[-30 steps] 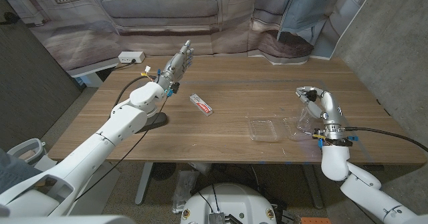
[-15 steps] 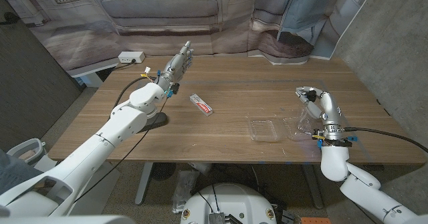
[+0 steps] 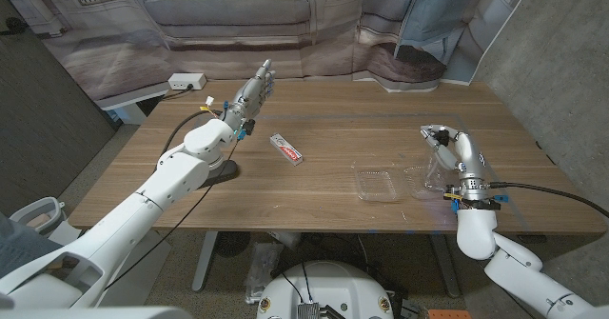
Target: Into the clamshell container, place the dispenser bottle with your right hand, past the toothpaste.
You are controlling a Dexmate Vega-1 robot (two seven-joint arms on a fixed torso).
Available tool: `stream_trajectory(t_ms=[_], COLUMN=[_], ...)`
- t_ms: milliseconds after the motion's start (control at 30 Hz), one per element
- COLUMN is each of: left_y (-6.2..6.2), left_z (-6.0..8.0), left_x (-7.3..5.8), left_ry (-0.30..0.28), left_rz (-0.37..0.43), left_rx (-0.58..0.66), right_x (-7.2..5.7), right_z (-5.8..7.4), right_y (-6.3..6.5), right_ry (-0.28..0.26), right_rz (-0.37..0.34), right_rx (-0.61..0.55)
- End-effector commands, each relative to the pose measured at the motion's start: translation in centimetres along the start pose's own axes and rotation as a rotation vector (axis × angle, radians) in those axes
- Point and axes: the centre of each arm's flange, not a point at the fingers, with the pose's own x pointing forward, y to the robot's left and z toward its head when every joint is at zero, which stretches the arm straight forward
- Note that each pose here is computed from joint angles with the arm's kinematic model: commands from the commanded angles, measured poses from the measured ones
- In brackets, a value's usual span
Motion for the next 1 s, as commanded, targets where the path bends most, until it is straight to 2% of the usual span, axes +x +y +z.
stream_trajectory(t_ms=[33,267,600,1000], left_y=[0.1,0.2,0.2,0.1], left_z=[0.1,0.1,0.1,0.3], left_x=[-0.3,-0.4,-0.5,0.3], left_ry=[-0.002,0.001,0.007,0.011], left_rz=[-0.001,-0.001,0.001,-0.006], left_rx=[0.000,0.002,0.002,0.008], right_x=[0.0,0.2,0.3,0.4], right_z=[0.2,0.1,-0.7,-1.4], right_y=[0.3,0.6,0.9,0.7], right_ry=[0.008,0.009,0.037,0.060], right_rz=[0.013,0.009,0.013,0.015], right_rx=[0.003,0.011,0.014,0.006])
